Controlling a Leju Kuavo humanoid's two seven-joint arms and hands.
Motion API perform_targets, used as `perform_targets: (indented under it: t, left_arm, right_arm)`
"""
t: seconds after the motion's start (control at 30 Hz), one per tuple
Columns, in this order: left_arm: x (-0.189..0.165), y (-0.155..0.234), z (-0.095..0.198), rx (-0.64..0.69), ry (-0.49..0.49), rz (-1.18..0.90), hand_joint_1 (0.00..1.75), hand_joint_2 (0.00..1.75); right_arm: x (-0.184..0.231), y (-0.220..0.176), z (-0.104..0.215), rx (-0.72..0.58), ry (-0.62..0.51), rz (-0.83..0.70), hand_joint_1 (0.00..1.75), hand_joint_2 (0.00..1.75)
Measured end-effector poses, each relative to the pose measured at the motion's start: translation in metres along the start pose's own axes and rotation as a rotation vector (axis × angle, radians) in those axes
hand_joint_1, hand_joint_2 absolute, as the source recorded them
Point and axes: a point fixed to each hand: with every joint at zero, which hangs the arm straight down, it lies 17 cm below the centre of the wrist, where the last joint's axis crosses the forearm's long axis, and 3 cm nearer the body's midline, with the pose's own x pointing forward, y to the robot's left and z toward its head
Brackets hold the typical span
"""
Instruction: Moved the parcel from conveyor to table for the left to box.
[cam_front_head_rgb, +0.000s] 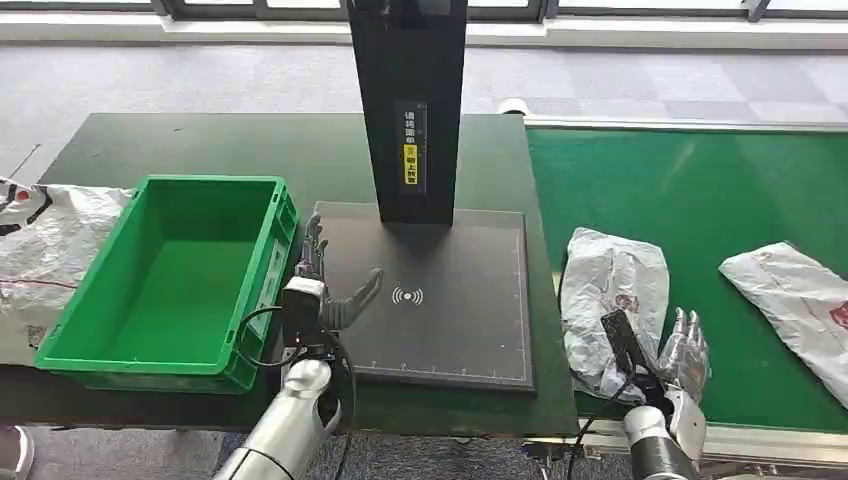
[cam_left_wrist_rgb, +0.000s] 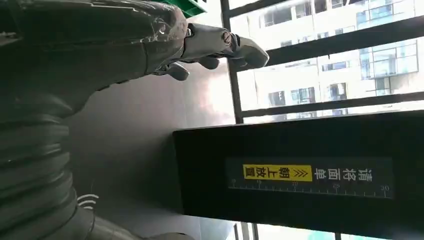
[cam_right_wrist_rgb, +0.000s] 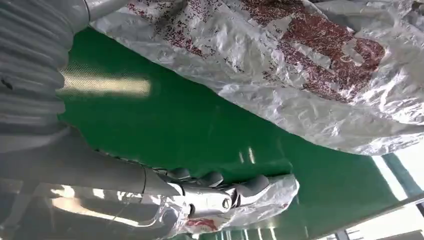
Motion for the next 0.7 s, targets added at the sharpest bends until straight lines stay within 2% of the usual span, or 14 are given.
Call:
perform_targets:
  t: [0.17,0.27,0.4,0.43,0.47,0.7]
  left_arm:
    - [-0.002,0.001,0.002,0.006,0.005,-0.006,0.00,1.75]
    - [-0.006,0.003,0.007,0.006,0.011,-0.020,0.00,1.75]
    - [-0.007,0.005,0.012,0.004,0.011,-0.032,0.00,1.75]
    - [-0.008,0.005,0.012,0.003,0.011,-0.035,0.00,1.75]
    - [-0.008,0.006,0.013,0.001,0.010,-0.039,0.00,1.75]
    - [-0.007,0.005,0.017,-0.016,-0.004,-0.060,0.00,1.75]
  right_arm:
    - [0.001,0.008,0.000,0.034,0.015,-0.025,0.00,1.75]
    - [0.003,0.026,0.001,0.126,0.038,-0.038,0.00,1.75]
    - [0.009,0.033,0.000,0.158,0.042,-0.042,0.00,1.75]
    - [0.010,0.035,0.000,0.166,0.044,-0.043,1.48,1.75]
    - [0.010,0.036,0.000,0.175,0.048,-0.043,1.75,1.75]
    - [0.020,0.076,0.015,0.380,0.039,-0.028,1.75,1.75]
